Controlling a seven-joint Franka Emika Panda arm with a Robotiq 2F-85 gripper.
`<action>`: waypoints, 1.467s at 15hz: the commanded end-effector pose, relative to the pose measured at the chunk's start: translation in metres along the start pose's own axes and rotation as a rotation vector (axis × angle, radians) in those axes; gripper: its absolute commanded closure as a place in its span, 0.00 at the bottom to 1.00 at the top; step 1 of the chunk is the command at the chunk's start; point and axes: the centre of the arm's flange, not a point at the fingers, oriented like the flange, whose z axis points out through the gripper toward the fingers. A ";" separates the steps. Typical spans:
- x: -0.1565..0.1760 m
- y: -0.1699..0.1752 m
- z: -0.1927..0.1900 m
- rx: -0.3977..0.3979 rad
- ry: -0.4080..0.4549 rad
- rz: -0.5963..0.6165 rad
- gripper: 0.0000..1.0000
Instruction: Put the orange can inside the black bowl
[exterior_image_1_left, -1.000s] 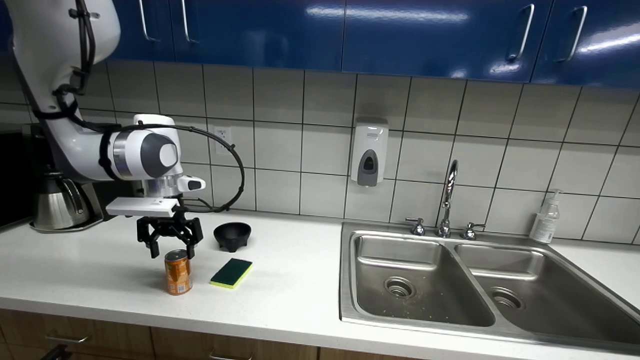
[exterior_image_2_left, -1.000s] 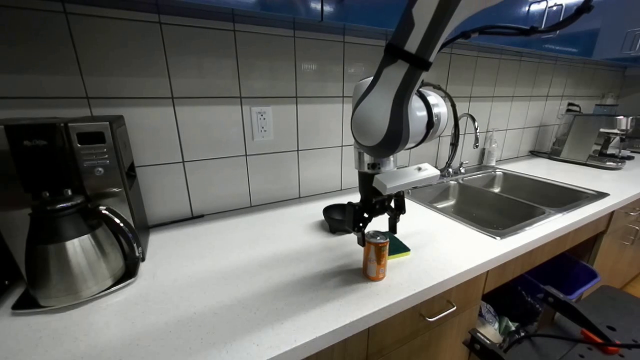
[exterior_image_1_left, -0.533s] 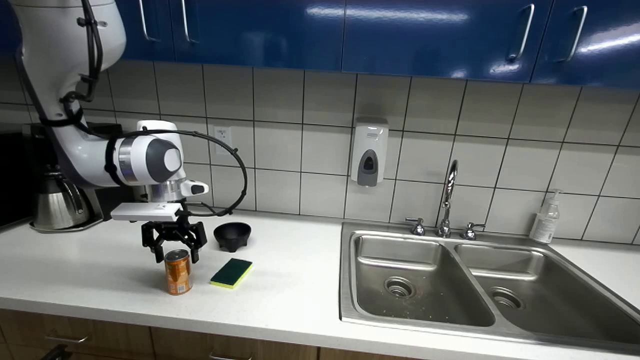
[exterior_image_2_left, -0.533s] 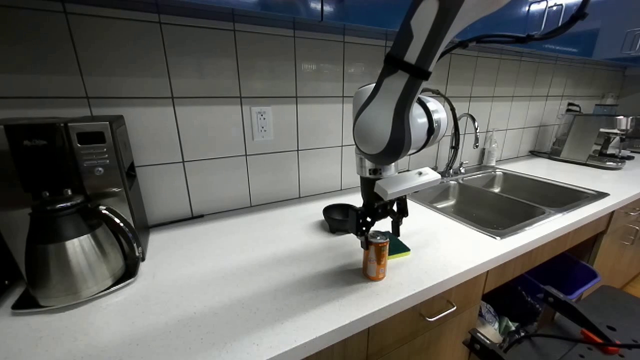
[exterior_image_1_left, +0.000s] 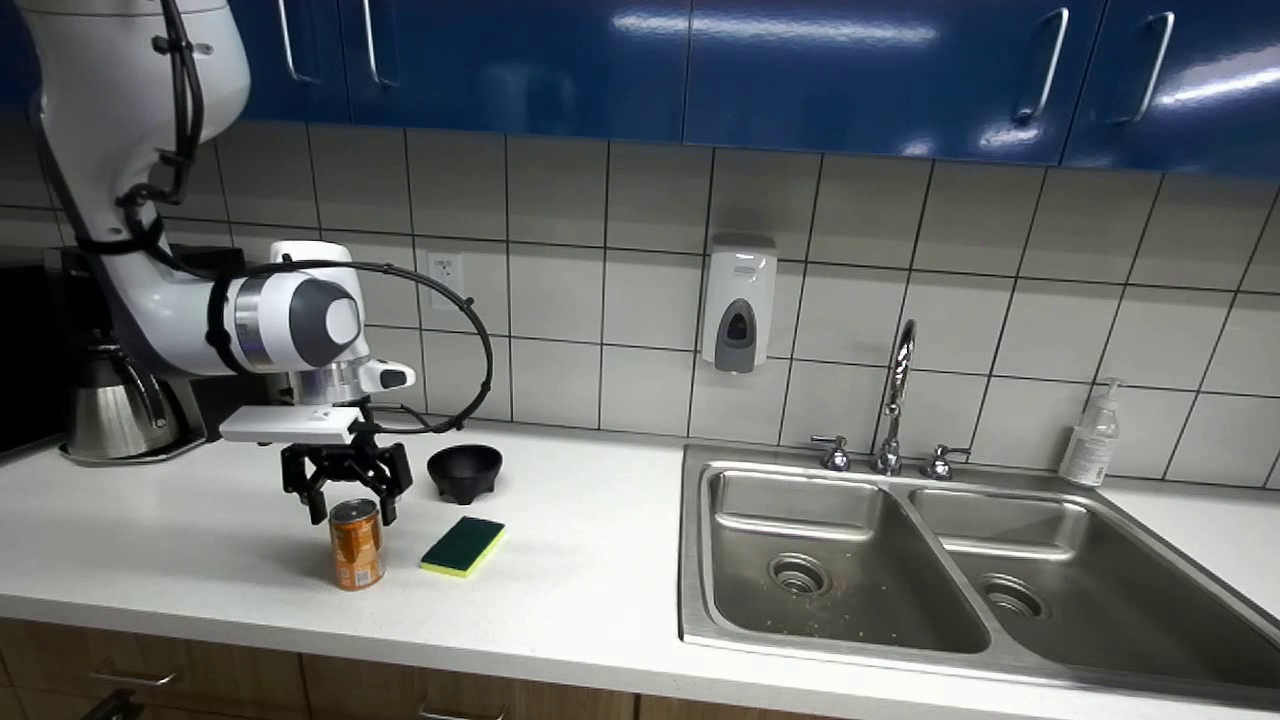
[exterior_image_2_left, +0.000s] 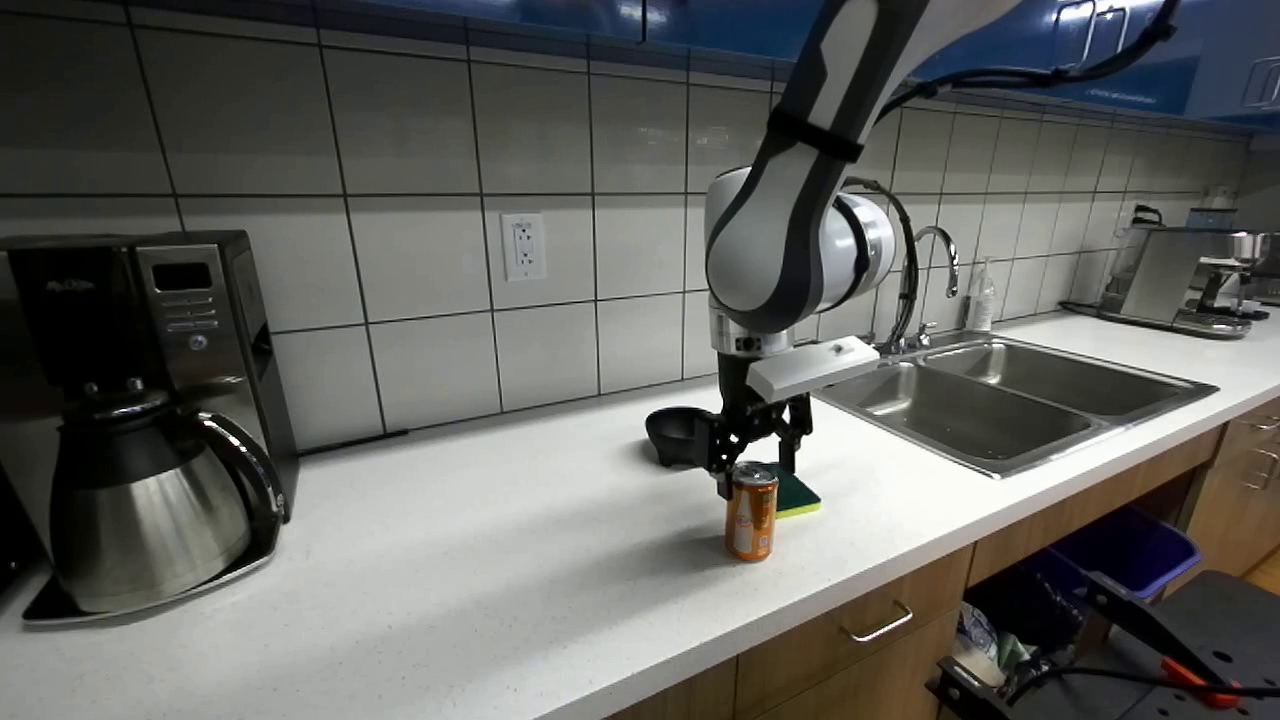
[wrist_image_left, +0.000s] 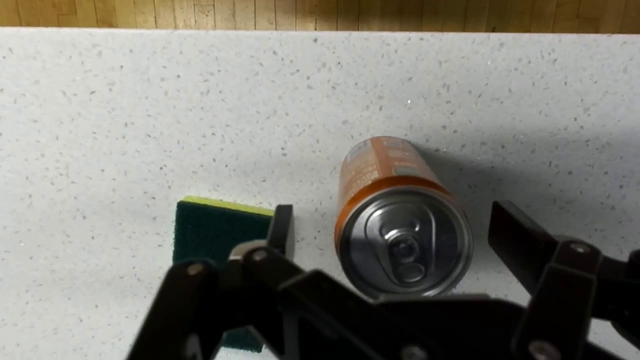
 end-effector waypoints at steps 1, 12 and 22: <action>-0.003 -0.009 0.001 0.004 0.069 -0.014 0.00; 0.006 -0.017 0.017 -0.071 0.074 -0.072 0.00; 0.011 -0.014 0.031 -0.092 0.056 -0.073 0.42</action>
